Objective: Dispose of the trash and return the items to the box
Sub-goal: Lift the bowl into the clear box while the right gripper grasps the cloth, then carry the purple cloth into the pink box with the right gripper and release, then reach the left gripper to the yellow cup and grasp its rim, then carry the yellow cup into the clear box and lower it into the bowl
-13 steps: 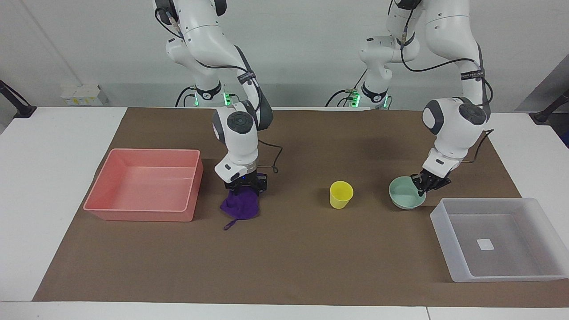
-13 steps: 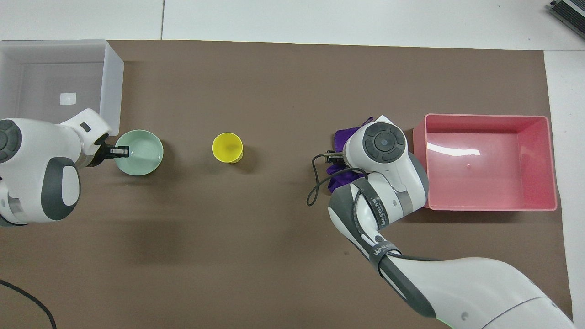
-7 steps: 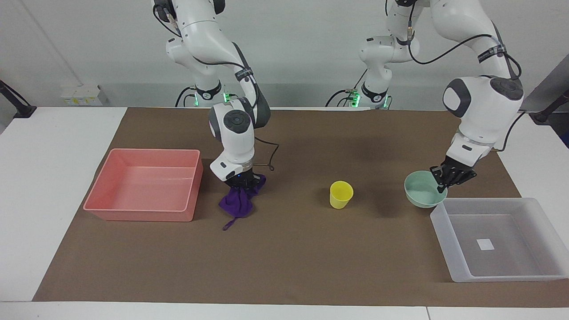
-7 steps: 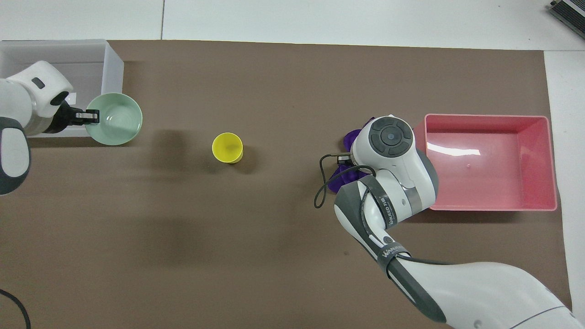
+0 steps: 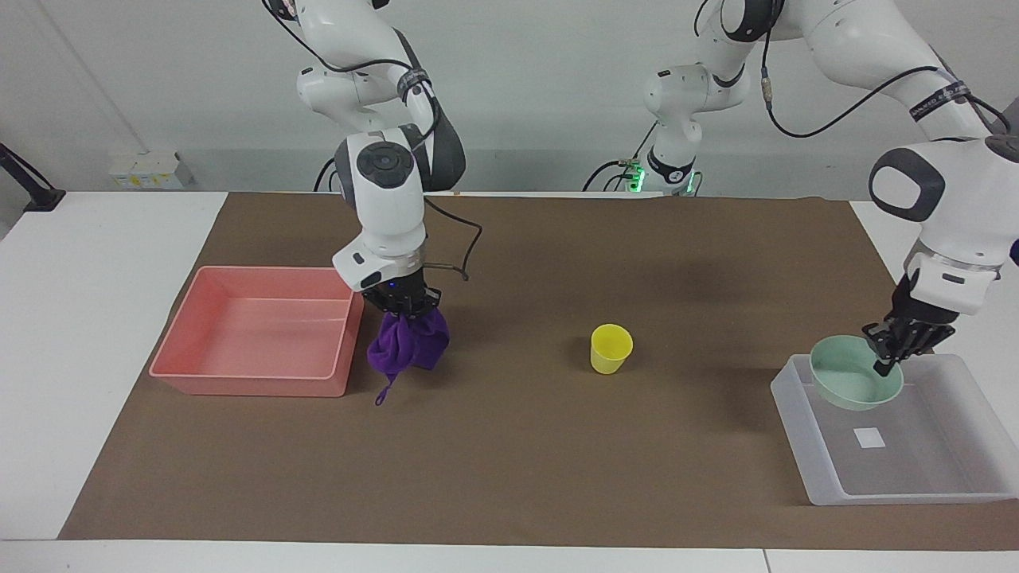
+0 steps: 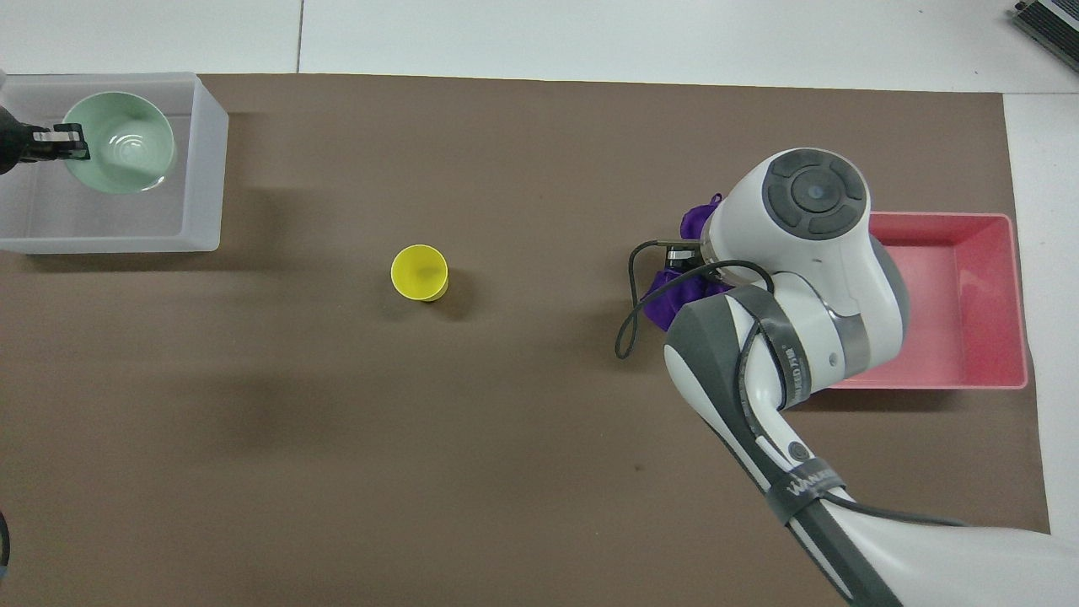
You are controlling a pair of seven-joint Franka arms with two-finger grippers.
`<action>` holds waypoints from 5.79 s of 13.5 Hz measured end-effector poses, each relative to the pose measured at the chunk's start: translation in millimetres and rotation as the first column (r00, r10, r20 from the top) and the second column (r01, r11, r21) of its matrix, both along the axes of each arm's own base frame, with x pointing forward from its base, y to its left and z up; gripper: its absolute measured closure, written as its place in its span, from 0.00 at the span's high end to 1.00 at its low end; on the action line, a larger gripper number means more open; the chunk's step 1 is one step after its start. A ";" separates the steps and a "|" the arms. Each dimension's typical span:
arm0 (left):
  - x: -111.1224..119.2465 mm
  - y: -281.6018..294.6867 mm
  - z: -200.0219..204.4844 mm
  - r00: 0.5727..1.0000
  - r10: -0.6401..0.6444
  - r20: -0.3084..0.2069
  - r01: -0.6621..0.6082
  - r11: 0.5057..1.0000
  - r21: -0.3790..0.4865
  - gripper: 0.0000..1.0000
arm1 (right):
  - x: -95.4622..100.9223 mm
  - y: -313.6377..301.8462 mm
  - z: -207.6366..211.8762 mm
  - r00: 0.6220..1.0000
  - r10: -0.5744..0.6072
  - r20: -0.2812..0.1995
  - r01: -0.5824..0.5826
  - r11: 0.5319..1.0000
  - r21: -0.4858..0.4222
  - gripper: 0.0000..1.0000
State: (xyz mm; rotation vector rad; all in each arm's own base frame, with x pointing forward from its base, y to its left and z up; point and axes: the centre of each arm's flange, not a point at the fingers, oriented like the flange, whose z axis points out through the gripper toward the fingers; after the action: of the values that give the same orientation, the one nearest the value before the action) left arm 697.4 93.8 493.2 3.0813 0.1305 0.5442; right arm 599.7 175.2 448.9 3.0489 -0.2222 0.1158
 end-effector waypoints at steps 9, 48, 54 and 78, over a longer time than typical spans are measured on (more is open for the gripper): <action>60.0 82.6 -94.8 0.995 0.097 0.019 -0.097 0.995 0.001 0.04 | -18.7 -35.5 127.0 0.998 -0.056 0.024 0.056 0.998 0.003 0.07; -84.4 -287.6 -64.5 0.956 -0.257 -0.141 0.252 0.966 -0.047 1.00 | -39.9 -243.8 0.9 0.998 0.063 0.028 -0.064 0.996 0.056 1.00; -129.2 -340.3 -104.0 0.943 -0.280 -0.182 0.274 0.960 -0.057 0.90 | -33.6 -229.4 93.1 0.998 0.049 0.035 -0.052 0.996 0.066 1.00; -28.3 -85.2 -19.1 0.989 -0.078 0.128 0.076 0.997 0.020 0.04 | -62.3 -211.3 201.5 0.994 0.074 -0.083 -0.067 0.995 0.075 1.00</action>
State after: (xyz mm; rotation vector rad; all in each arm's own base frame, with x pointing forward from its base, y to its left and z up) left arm 669.1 8.6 474.1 3.0386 0.0068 0.7402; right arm 537.4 -36.2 650.4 3.1257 -0.1151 -0.0190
